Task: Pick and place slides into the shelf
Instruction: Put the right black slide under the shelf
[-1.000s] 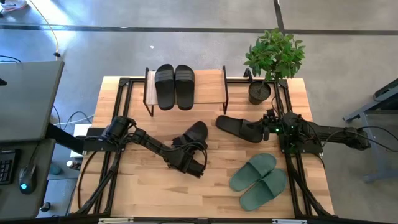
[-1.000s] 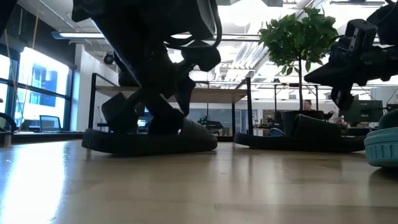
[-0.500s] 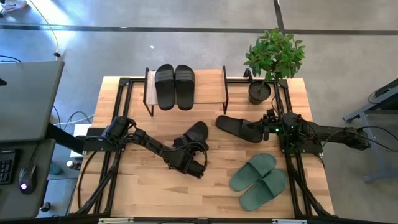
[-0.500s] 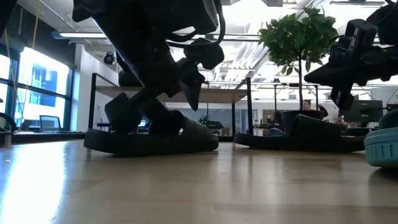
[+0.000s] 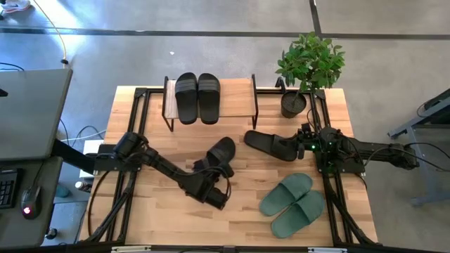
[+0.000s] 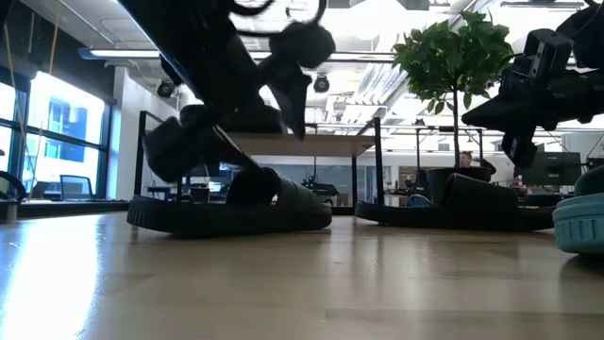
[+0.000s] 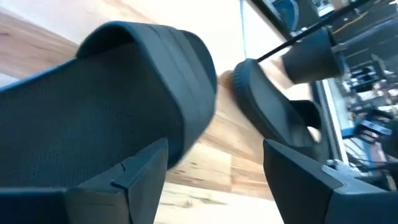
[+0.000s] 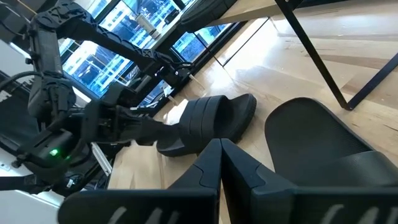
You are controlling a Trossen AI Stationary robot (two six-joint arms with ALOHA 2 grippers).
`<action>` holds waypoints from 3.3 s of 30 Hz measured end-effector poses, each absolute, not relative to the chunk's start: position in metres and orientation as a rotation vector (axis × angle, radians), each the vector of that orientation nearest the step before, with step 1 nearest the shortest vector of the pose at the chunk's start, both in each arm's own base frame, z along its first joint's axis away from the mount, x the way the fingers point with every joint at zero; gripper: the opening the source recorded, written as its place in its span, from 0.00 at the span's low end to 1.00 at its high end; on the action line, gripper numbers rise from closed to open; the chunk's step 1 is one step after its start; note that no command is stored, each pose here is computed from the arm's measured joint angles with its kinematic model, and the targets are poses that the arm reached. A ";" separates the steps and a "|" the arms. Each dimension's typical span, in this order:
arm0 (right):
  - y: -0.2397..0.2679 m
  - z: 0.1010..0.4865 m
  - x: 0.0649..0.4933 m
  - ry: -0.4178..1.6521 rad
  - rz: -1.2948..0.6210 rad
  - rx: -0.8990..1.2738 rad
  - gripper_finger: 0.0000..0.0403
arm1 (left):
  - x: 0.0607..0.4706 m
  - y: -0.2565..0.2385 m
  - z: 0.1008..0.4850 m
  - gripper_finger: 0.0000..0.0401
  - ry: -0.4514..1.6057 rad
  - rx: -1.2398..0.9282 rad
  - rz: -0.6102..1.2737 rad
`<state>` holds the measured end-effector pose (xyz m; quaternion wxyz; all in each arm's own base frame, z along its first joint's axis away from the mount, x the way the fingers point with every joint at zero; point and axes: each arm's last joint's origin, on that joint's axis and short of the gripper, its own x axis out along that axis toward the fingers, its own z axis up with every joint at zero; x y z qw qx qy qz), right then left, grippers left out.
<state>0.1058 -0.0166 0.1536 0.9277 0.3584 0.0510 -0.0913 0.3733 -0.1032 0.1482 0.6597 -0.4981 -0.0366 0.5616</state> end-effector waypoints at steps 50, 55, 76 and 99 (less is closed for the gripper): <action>-0.016 0.154 0.106 0.108 -0.158 0.705 0.00 | 0.450 0.040 0.299 0.62 0.528 -0.872 0.410; -0.014 0.159 0.104 0.178 -0.139 0.671 0.00 | 0.465 0.046 0.272 0.62 0.533 -0.872 0.428; -0.014 0.191 0.087 0.350 -0.258 0.567 0.00 | 0.501 0.052 0.194 0.58 0.477 -0.855 0.564; -0.014 0.191 0.086 0.348 -0.273 0.567 0.00 | 0.512 0.054 0.177 0.44 0.451 -0.760 0.571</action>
